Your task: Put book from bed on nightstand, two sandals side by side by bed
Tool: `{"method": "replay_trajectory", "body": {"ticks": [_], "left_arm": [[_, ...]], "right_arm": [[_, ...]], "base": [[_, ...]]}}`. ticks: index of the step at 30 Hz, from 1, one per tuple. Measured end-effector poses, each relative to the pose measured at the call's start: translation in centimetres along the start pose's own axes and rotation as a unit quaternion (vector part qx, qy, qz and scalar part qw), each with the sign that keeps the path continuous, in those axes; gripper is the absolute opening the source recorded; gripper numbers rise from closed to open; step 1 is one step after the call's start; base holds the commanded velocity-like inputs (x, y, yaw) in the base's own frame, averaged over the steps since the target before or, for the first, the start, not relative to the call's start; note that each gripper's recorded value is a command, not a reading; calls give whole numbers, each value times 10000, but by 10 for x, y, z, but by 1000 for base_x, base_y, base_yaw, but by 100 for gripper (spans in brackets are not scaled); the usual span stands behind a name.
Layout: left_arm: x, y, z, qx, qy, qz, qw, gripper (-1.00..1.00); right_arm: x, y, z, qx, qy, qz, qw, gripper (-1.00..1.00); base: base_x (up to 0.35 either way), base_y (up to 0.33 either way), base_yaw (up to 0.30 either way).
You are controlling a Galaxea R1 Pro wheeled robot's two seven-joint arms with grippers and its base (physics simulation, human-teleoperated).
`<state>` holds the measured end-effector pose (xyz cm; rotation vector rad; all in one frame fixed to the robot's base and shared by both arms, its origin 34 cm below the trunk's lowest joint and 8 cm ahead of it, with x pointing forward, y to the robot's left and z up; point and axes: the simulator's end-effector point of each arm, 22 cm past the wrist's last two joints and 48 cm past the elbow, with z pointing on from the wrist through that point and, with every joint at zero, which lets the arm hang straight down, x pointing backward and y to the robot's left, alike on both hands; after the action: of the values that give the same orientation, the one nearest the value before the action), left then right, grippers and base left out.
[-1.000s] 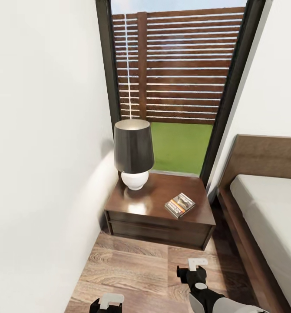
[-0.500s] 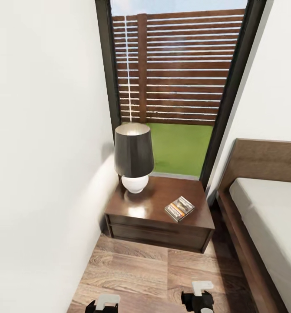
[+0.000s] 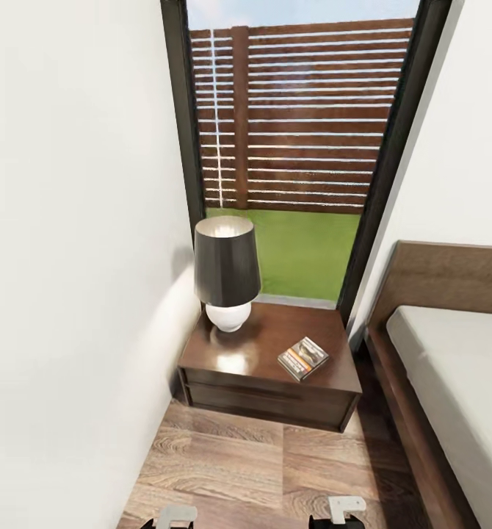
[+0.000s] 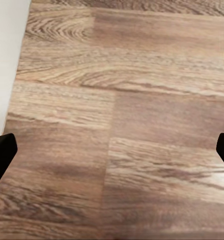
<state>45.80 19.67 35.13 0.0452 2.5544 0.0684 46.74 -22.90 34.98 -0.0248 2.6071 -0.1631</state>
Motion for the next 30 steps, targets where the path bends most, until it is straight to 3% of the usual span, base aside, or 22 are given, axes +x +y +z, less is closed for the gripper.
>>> {"method": "replay_trajectory", "body": {"ticks": [13,30], "left_arm": [[-16,3,-20,-12,19,-13,10000,100],[-23,17,-48,-146,148,-239,9995,100]], "right_arm": [[-16,-3,-20,0,5,-2,10000,100],[-37,-7,-47,0,8,-1,10000,100]], "base": [[0,0,0],[0,0,0]]}}
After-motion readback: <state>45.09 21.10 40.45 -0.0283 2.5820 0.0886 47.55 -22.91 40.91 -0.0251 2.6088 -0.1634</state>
